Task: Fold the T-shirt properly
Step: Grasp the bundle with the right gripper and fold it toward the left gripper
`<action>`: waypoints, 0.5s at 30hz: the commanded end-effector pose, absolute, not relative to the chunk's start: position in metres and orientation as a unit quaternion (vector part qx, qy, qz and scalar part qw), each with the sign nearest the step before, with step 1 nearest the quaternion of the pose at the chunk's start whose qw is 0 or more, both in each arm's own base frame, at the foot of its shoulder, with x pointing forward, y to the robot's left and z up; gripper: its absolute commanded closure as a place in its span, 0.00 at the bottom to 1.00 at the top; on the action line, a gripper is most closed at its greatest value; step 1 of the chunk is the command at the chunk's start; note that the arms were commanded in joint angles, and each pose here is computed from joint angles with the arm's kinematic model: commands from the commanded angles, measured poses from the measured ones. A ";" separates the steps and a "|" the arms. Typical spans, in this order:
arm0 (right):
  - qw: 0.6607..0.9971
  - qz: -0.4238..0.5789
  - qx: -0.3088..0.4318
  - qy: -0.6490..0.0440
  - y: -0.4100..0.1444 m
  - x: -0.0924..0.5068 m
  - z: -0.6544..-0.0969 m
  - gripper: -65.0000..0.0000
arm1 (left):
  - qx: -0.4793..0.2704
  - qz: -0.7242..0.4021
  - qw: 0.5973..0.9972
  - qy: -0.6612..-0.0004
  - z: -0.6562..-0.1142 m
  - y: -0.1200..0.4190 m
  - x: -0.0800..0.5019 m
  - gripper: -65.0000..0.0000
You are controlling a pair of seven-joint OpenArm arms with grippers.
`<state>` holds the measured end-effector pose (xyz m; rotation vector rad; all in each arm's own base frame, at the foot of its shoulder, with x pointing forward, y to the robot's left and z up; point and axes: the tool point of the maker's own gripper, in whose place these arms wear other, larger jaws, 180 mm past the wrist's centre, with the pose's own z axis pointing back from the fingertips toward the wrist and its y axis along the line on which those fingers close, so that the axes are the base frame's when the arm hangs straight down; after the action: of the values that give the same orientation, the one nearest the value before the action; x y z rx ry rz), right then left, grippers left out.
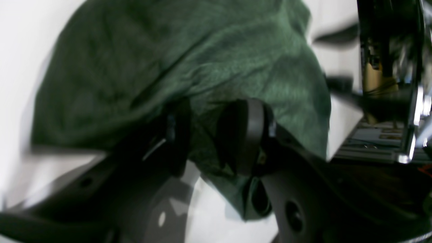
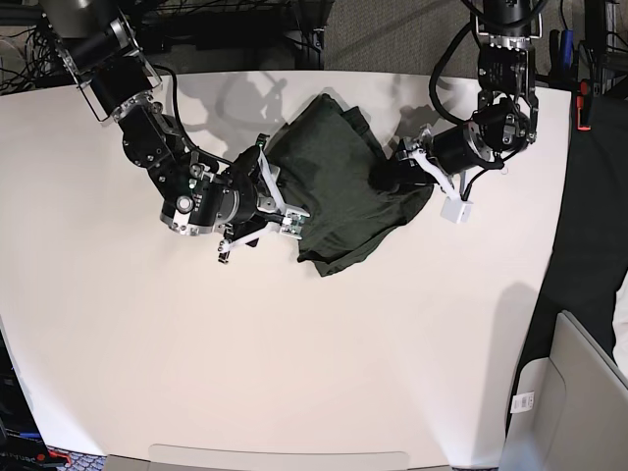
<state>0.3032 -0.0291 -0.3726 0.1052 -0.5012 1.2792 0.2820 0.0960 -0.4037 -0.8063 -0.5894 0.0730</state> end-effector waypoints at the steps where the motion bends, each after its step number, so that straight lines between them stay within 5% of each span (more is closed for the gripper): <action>1: 0.763 0.593 0.046 -0.252 -0.028 0.310 -0.358 0.56 | -0.368 0.029 0.883 -0.289 -0.403 0.106 0.291 0.68; 15: 0.773 0.547 0.121 -0.298 -0.031 0.303 -0.320 0.56 | -0.372 -0.021 0.856 -0.359 -0.353 0.091 0.358 0.68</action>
<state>0.2948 -0.0338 -0.3349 0.2615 -0.5918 1.1779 0.3466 0.0895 -0.3712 -0.7660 -0.6960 -0.0338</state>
